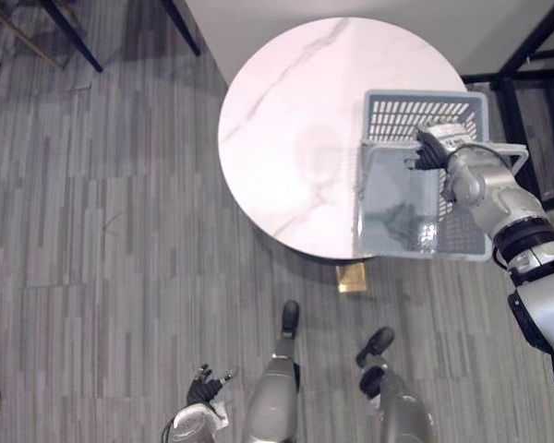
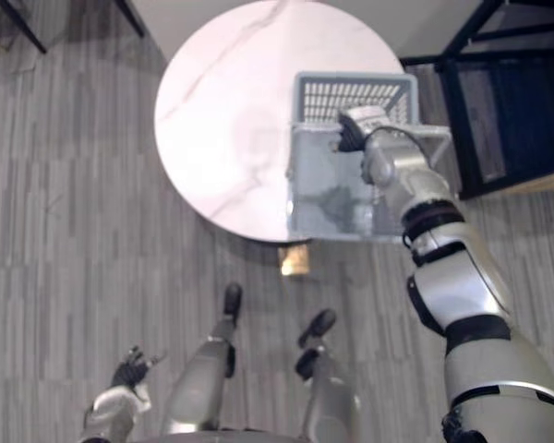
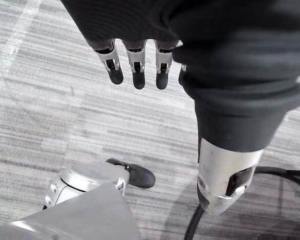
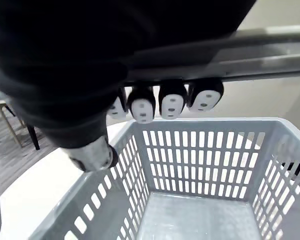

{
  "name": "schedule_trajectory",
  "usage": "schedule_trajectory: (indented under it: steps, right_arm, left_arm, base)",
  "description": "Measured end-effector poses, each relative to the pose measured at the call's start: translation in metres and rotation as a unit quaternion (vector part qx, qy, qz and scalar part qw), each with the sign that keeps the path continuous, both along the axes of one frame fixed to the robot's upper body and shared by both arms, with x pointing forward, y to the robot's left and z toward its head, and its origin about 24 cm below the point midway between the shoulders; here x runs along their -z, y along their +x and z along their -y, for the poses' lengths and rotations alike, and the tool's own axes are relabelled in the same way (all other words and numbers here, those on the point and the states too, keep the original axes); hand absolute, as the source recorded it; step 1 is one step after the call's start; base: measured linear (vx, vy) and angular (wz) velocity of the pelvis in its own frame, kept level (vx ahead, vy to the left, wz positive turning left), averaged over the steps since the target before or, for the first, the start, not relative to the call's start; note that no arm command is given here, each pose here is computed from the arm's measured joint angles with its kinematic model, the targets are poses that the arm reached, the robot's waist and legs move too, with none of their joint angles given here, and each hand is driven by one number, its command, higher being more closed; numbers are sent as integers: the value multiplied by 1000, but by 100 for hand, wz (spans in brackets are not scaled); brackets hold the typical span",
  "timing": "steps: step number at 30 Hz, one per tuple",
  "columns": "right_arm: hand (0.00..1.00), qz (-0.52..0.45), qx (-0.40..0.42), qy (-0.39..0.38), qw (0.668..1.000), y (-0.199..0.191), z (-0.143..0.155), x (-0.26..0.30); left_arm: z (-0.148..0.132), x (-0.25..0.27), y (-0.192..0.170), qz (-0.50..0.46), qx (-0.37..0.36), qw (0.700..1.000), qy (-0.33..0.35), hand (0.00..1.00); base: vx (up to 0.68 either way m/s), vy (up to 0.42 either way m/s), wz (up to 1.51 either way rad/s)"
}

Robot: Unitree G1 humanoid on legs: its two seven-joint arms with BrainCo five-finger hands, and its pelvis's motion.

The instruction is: Pick vegetable in the basket

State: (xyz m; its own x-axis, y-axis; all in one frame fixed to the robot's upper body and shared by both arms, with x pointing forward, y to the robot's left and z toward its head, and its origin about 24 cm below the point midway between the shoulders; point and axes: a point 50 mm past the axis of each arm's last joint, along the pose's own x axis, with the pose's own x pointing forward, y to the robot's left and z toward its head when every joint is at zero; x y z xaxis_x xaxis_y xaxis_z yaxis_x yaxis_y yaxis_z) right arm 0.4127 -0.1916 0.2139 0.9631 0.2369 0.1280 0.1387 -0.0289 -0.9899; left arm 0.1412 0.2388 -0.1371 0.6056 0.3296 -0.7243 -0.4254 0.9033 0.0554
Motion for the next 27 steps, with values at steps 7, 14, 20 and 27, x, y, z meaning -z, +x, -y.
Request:
schedule_trajectory:
  steps: [7,14,20,27]
  right_arm:
    - [100,-57,-69,-90,992,-5,-32,24]
    - [100,-133,-213,-131,959,-42,-76,83]
    - [100,-200,-295,-105,928,-80,-91,125]
    - [100,-303,-268,-68,912,-124,-53,183]
  left_arm:
    - [-7,1,-4,-11,-17,1000,1,0]
    - [-18,0,-9,-26,-12,999,21,0]
    - [-16,4,-19,-50,14,998,33,0]
    - [-8,12,-44,-89,48,994,33,0]
  base:
    - [8,-25,-11]
    - [10,-28,-21]
    - [18,-22,-25]
    - [21,7,-25]
